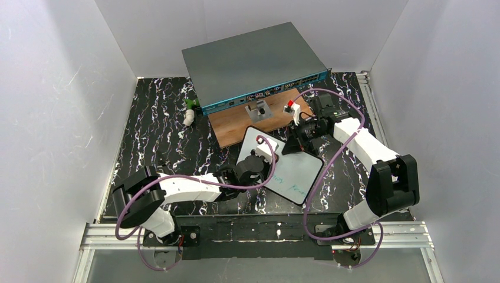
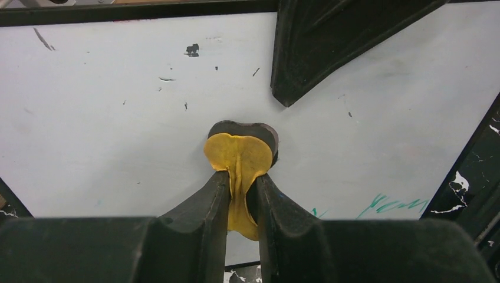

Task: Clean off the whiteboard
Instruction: Erase the whiteboard at the center of the board.

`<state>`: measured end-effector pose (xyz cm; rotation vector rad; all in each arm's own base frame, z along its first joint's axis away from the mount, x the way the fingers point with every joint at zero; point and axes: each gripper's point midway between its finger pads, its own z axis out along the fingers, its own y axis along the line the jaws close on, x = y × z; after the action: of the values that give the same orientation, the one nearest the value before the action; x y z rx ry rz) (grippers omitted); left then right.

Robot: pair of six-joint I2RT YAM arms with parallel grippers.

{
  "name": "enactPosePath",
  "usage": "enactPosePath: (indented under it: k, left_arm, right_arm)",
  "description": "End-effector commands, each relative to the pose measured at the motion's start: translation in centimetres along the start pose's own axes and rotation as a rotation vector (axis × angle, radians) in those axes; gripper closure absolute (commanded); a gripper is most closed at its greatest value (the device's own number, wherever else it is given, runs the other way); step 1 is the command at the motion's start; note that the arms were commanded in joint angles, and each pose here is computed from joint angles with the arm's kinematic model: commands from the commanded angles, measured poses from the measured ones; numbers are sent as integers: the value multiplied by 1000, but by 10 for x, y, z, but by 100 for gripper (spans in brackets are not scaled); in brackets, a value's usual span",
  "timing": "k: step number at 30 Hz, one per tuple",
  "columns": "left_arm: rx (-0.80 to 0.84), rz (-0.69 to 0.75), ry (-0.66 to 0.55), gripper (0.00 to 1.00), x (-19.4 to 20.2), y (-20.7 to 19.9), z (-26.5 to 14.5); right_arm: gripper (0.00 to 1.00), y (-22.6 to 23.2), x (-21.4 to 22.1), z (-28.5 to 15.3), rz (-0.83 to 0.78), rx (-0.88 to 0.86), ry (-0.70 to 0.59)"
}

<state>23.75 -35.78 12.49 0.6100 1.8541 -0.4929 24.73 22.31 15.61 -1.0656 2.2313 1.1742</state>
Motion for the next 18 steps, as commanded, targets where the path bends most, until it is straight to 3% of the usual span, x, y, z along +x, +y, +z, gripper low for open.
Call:
enactPosePath:
  k: [1, 8, 18]
  left_arm:
    - [-76, -24, 33, 100, 8, 17, -5]
    - [-217, -54, 170, 100, 85, 58, -35]
    - [-319, -32, 229, 100, 118, 86, -55]
  right_arm:
    - [99, 21, 12, 8, -26, -102, 34]
    - [99, 23, 11, 8, -27, -107, 32]
    - [99, 31, 5, 11, 53, -178, 3]
